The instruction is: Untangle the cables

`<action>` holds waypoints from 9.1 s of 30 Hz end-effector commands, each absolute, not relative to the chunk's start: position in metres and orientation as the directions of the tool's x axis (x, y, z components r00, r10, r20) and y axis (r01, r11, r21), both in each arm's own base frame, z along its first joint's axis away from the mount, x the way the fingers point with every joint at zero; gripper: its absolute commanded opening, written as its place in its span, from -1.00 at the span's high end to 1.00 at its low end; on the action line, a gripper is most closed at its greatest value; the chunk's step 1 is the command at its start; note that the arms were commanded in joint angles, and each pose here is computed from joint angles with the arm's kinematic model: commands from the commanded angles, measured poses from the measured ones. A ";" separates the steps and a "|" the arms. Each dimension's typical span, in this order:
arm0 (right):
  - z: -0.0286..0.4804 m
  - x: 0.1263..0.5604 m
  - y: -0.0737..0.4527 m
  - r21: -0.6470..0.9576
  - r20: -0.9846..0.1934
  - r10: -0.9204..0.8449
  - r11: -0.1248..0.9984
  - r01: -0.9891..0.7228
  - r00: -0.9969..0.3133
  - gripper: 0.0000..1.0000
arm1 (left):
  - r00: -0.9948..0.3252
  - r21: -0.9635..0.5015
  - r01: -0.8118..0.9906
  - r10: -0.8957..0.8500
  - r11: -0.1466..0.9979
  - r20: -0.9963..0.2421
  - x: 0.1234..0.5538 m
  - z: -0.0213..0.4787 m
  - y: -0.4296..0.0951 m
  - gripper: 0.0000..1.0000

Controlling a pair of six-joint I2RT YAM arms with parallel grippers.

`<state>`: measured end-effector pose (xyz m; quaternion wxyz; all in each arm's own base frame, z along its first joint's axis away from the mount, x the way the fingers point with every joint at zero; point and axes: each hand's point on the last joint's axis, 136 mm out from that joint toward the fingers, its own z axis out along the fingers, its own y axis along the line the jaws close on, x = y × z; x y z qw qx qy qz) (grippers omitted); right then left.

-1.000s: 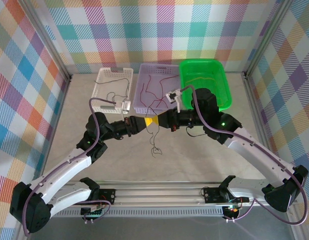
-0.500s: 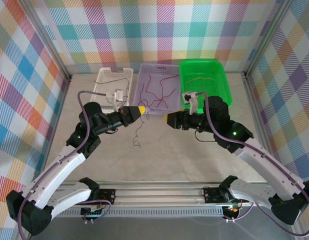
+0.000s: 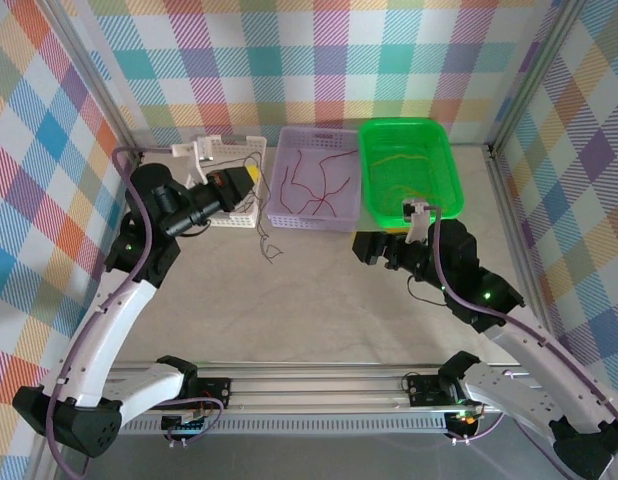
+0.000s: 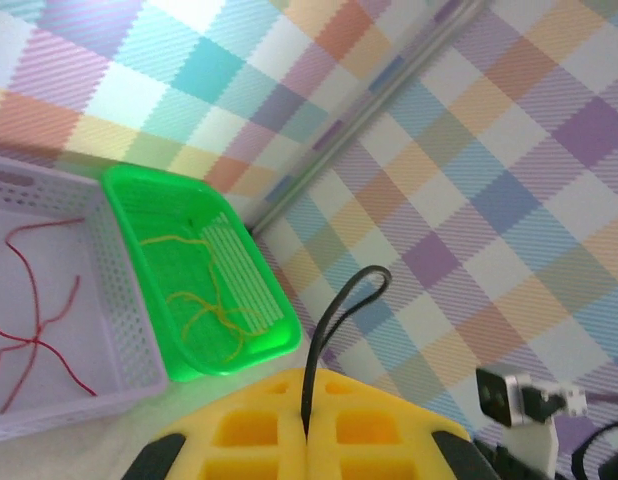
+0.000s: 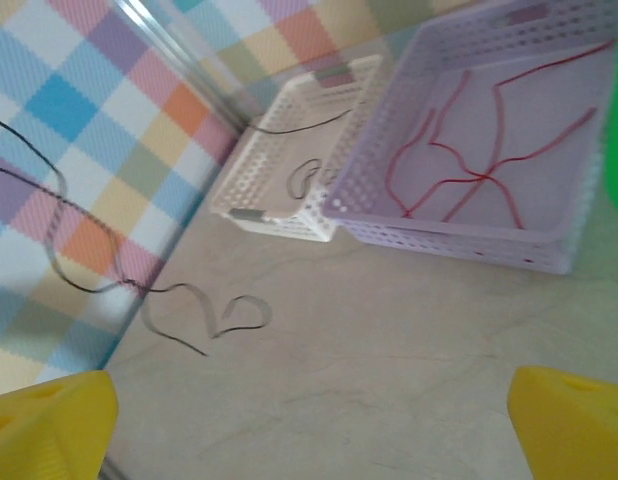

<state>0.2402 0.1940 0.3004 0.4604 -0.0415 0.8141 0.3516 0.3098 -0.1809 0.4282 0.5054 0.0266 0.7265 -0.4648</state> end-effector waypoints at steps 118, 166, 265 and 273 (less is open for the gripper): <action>0.209 0.243 0.145 0.562 -0.745 0.409 0.810 -0.166 -0.527 -0.99 | -0.663 -0.400 -0.302 -0.492 0.865 -0.565 0.555 0.128 -0.053 0.45; 0.220 0.341 0.007 0.073 -0.918 0.126 0.986 0.153 -0.375 -0.99 | -0.488 -0.440 -0.212 -0.485 0.873 -0.726 0.310 0.296 -0.056 -1.00; 0.093 0.395 0.002 0.052 -0.937 0.069 0.997 0.058 -0.343 -0.99 | -0.373 -0.022 -0.181 -0.089 0.983 -0.924 0.393 0.081 0.006 -1.00; 0.093 0.395 0.002 0.050 -0.937 0.067 0.997 0.058 -0.344 -0.99 | -0.372 -0.022 -0.181 -0.089 0.983 -0.924 0.394 0.082 0.006 -1.00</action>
